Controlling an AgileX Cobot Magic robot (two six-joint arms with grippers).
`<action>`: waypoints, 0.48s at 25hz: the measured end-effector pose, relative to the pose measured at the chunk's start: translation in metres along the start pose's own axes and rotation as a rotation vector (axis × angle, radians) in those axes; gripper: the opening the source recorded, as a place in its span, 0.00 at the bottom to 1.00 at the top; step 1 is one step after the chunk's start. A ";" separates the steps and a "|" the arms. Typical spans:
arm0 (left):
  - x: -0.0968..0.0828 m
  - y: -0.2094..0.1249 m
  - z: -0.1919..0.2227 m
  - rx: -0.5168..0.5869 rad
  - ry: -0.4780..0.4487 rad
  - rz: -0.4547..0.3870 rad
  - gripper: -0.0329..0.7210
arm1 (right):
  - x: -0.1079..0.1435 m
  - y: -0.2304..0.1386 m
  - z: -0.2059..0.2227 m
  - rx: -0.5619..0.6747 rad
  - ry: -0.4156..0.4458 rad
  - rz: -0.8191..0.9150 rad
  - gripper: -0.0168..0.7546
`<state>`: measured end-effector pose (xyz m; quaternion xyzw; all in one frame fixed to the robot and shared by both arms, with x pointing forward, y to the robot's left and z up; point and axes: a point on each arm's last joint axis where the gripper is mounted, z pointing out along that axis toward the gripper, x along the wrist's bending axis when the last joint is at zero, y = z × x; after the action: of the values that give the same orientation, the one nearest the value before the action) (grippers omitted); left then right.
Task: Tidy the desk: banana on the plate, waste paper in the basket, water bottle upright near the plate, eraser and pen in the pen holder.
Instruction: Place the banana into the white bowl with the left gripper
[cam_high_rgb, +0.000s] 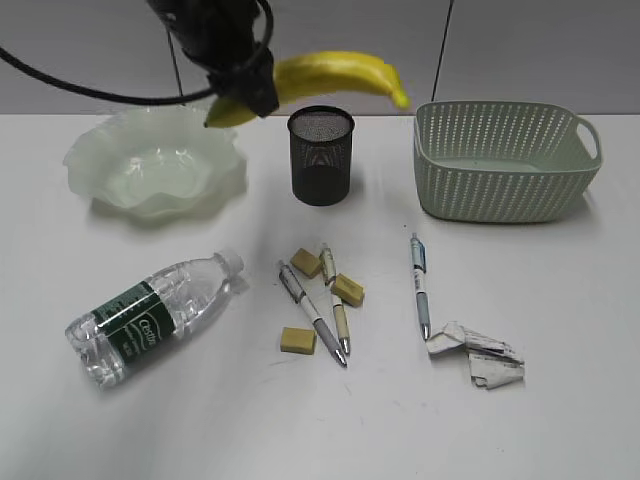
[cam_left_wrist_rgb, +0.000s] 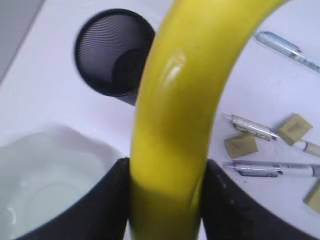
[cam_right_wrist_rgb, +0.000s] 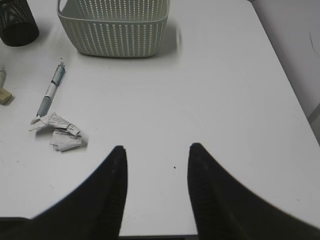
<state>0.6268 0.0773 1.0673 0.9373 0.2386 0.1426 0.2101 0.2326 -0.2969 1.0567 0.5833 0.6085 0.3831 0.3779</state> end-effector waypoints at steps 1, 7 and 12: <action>0.007 -0.002 -0.008 -0.017 0.023 -0.035 0.46 | 0.000 0.000 0.000 0.000 0.000 0.000 0.45; 0.077 -0.053 -0.026 0.015 0.133 -0.313 0.46 | 0.000 0.000 0.000 0.000 0.000 0.000 0.45; 0.115 -0.086 -0.033 0.006 0.207 -0.429 0.46 | 0.000 0.000 0.000 0.000 0.000 0.000 0.45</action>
<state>0.6790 0.2151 1.0758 0.8463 0.4528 0.1893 0.2072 0.2326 -0.2969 1.0567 0.5833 0.6085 0.3831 0.3779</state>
